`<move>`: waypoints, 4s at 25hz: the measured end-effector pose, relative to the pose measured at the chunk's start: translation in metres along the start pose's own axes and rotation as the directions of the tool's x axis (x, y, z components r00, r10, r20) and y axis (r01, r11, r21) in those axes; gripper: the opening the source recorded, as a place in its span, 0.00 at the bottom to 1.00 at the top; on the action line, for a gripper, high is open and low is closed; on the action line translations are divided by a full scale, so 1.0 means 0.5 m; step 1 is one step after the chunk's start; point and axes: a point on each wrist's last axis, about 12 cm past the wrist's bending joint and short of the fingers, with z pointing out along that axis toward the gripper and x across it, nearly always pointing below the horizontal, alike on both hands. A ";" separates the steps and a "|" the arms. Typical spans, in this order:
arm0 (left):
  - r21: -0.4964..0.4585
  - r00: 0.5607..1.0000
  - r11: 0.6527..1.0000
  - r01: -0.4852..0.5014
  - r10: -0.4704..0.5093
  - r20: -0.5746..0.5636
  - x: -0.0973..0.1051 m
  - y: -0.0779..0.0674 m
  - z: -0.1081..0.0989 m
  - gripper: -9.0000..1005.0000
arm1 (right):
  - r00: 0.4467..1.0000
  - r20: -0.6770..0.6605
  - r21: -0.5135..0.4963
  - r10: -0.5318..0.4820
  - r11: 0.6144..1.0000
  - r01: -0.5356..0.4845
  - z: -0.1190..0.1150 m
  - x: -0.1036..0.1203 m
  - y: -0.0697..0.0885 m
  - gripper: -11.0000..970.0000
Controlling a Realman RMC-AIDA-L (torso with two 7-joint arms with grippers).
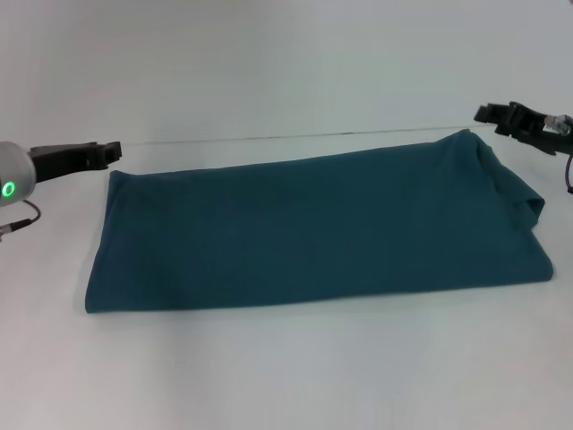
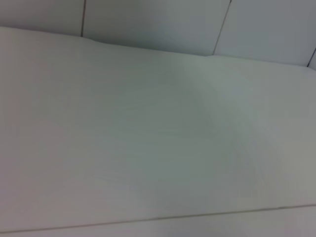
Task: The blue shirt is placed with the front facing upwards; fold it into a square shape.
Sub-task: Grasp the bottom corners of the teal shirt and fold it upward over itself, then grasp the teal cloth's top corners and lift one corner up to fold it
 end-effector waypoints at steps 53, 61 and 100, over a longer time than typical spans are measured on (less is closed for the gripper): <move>-0.018 0.919 0.994 0.112 -0.110 -0.379 0.068 -0.013 -0.010 0.77 | 0.898 -0.112 -0.382 -0.425 0.853 0.356 -0.072 0.055 0.082 0.95; 0.035 0.939 0.992 0.118 -0.101 -0.328 0.059 -0.030 -0.009 0.47 | 0.894 -0.123 -0.370 -0.430 0.856 0.361 -0.067 0.057 0.084 0.95; 0.045 0.972 0.994 0.097 -0.085 -0.217 0.039 -0.026 -0.056 0.05 | 0.913 -0.137 -0.369 -0.383 0.876 0.312 -0.064 0.076 0.075 0.94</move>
